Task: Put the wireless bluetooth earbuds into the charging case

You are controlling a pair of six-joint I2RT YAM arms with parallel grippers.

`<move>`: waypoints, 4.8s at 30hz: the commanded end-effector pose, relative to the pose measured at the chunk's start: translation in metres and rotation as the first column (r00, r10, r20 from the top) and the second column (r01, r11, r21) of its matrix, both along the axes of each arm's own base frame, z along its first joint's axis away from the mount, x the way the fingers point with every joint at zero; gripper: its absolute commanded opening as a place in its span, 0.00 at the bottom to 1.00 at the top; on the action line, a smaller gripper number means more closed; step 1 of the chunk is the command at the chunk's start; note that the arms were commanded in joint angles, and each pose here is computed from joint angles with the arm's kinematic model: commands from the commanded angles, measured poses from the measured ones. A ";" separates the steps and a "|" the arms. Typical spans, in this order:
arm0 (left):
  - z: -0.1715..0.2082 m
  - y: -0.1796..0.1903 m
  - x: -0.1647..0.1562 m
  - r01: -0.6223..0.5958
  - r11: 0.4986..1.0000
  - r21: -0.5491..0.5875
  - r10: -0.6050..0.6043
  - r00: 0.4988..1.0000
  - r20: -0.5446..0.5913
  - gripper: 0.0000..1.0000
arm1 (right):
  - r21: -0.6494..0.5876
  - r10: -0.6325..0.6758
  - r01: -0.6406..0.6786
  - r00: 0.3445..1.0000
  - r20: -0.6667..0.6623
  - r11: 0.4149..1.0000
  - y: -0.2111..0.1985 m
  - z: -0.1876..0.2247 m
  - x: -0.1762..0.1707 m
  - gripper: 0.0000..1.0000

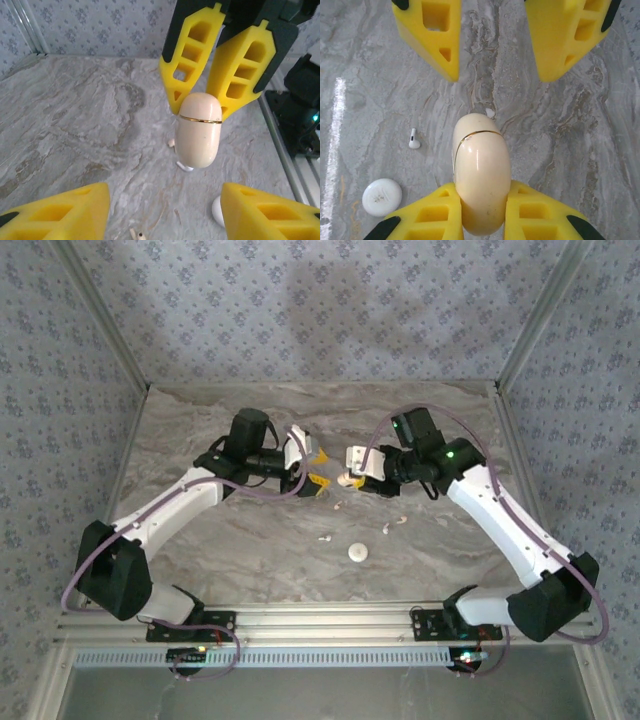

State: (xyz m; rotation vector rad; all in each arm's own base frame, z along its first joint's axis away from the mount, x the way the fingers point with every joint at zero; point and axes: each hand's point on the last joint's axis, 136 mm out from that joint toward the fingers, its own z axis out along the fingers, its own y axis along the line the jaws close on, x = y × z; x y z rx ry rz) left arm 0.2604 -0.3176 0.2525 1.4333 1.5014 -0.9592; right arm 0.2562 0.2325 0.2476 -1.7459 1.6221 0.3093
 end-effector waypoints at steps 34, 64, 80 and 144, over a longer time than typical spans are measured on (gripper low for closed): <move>0.019 -0.002 -0.026 0.152 0.988 -0.020 -0.152 0.988 0.004 0.55 | 0.145 0.083 -0.085 0.996 0.019 0.986 0.038 0.014 -0.006 0.20; 0.007 -0.003 -0.028 0.159 0.987 0.033 -0.159 0.987 0.023 0.24 | 0.247 0.047 -0.039 0.999 -0.028 0.968 0.044 0.028 0.001 0.38; 0.009 -0.004 -0.031 0.177 0.984 -0.006 -0.177 0.984 0.001 0.20 | 0.337 -0.049 0.059 0.998 -0.038 0.940 0.016 0.047 0.028 0.41; 0.074 -0.017 -0.001 0.048 0.886 -0.461 -0.074 0.997 -0.038 0.17 | 0.632 0.132 0.016 0.973 -0.188 0.775 0.025 0.104 0.028 0.65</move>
